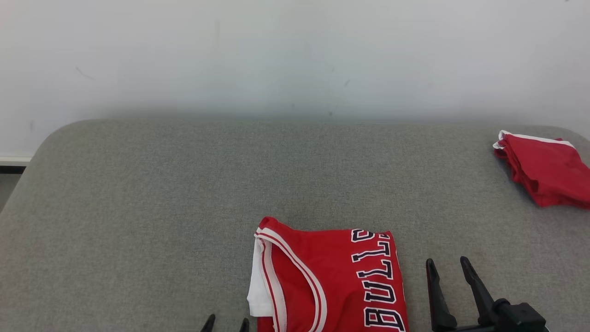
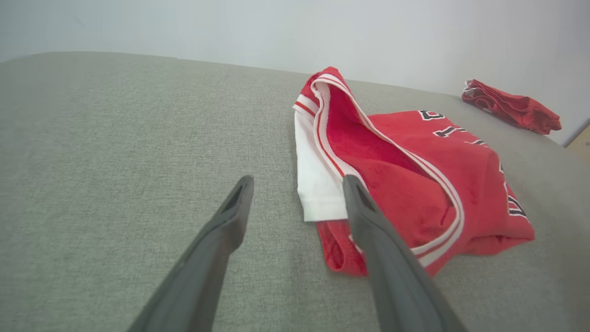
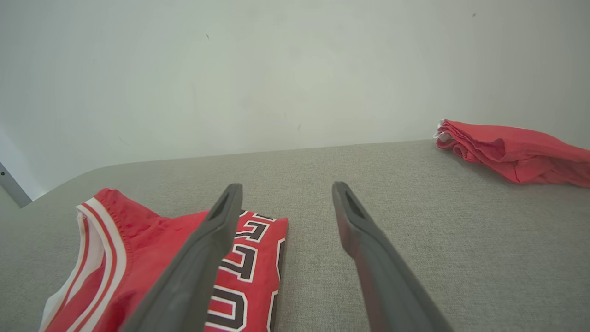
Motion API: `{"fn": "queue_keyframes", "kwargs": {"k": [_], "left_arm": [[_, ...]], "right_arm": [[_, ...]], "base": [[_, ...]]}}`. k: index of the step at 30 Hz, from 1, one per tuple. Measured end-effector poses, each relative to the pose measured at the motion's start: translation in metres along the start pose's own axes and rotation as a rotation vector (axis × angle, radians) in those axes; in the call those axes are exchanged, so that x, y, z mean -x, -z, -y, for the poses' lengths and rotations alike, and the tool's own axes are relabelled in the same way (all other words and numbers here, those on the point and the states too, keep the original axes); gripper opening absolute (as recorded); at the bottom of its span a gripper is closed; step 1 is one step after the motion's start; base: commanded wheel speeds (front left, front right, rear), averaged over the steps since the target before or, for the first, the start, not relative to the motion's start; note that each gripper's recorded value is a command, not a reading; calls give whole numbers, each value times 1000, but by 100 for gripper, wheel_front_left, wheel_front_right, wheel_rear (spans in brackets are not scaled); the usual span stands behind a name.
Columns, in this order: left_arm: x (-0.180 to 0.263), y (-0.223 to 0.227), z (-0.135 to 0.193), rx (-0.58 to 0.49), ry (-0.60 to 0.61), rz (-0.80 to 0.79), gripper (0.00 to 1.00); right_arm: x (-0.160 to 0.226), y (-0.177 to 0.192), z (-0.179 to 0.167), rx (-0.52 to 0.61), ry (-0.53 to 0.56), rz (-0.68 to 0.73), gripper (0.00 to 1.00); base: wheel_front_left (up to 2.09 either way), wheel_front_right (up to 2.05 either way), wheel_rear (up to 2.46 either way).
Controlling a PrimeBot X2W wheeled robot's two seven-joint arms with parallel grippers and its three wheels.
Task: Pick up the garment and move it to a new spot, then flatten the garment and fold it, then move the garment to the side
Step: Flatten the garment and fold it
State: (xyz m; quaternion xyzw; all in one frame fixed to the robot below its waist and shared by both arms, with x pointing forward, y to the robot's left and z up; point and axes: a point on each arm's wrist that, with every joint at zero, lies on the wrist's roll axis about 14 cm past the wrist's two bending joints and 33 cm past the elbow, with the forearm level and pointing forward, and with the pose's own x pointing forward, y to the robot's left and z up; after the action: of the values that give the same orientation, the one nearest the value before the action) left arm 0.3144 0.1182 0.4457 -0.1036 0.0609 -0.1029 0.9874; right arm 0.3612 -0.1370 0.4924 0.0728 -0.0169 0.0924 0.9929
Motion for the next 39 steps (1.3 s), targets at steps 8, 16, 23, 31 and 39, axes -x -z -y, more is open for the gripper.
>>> {"fn": "queue_keyframes", "kwargs": {"k": [8,16,23,31,39], "left_arm": [[10,44,56,62,185,-151,100],[5,60,61,83,212,-218,100],[-4,63,63,92,220,-234,100],[-12,53,61,96,217,-203,0],[-11,35,47,75,190,-142,0]], "right_arm": [[4,1,2,-9,11,-2,100],[6,2,7,-9,28,-6,100],[9,3,13,-6,48,-8,100],[11,2,16,-4,58,-7,100],[7,3,11,-7,40,-9,100]], "base": [[0,0,0],[0,0,0],[0,0,0],[0,0,0],[0,0,0]]}}
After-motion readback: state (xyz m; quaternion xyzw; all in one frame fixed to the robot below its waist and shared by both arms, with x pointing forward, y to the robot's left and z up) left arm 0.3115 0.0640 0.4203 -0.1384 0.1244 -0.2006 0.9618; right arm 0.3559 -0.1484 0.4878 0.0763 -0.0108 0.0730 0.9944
